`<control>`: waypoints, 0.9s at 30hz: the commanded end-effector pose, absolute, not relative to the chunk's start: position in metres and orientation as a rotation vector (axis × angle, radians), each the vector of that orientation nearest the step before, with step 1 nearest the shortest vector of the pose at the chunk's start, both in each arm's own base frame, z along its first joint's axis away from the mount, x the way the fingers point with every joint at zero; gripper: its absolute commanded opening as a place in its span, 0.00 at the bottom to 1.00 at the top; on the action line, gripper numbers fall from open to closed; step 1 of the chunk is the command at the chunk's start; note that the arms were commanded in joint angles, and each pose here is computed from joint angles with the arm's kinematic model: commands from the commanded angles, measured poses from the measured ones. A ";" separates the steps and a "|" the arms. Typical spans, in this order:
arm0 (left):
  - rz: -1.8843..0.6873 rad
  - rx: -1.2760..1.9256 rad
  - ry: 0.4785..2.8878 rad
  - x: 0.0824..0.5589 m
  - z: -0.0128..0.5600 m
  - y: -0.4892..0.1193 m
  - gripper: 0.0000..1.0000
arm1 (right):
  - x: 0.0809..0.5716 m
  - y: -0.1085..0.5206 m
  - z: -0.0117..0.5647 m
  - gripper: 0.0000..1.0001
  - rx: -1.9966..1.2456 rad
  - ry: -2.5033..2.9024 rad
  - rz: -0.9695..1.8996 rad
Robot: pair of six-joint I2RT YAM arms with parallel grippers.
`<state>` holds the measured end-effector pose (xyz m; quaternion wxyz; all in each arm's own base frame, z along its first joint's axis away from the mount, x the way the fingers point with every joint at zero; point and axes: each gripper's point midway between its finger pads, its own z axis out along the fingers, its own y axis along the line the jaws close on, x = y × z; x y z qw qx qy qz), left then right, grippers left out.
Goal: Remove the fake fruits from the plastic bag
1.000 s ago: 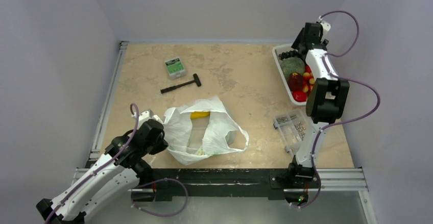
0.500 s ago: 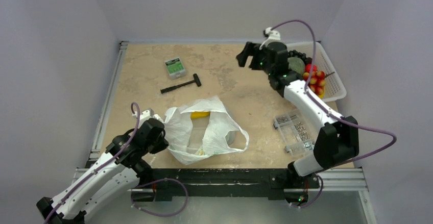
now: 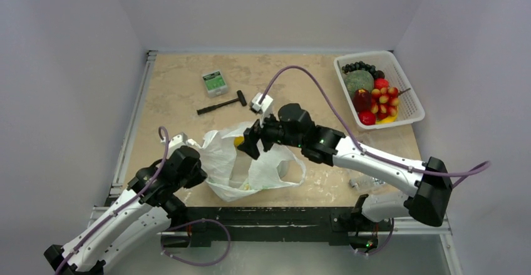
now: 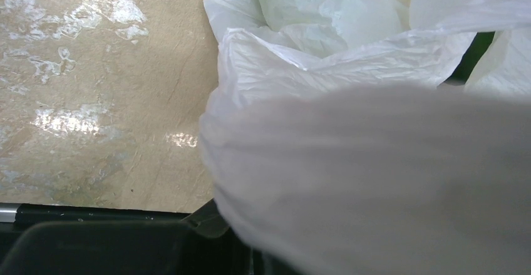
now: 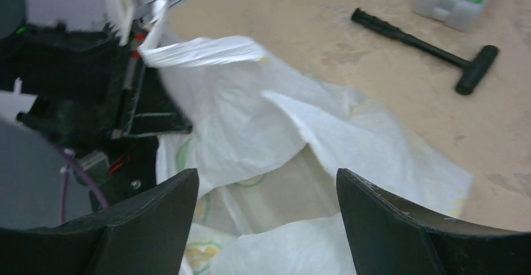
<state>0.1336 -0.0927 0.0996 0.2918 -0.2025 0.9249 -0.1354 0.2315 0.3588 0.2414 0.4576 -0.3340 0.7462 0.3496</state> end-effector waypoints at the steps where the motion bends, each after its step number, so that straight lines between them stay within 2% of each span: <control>1: -0.382 -0.564 2.414 0.141 0.106 -0.094 0.00 | 0.195 0.363 0.225 0.76 -1.023 1.813 0.777; 4: -0.371 -0.569 2.420 0.141 0.103 -0.093 0.00 | 0.192 0.358 0.199 0.64 -1.097 1.869 0.669; 10: -0.377 -0.574 2.434 0.139 0.099 -0.094 0.00 | 0.187 0.359 0.155 0.32 -1.132 1.986 0.614; 14: -0.417 -0.580 2.435 0.138 0.095 -0.099 0.00 | 0.173 0.366 0.111 0.31 -1.201 2.064 0.578; 17: -0.439 -0.576 2.445 0.138 0.093 -0.104 0.00 | 0.183 0.357 0.076 0.35 -1.171 2.144 0.397; 19: -0.433 -0.570 2.454 0.138 0.092 -0.105 0.00 | 0.190 0.347 0.058 0.32 -1.124 2.209 0.290; 23: -0.420 -0.562 2.462 0.138 0.092 -0.104 0.00 | 0.194 0.319 0.041 0.17 -0.970 2.312 0.140; 27: -0.417 -0.569 2.458 0.137 0.086 -0.102 0.00 | 0.173 0.294 0.033 0.17 -0.770 2.395 0.228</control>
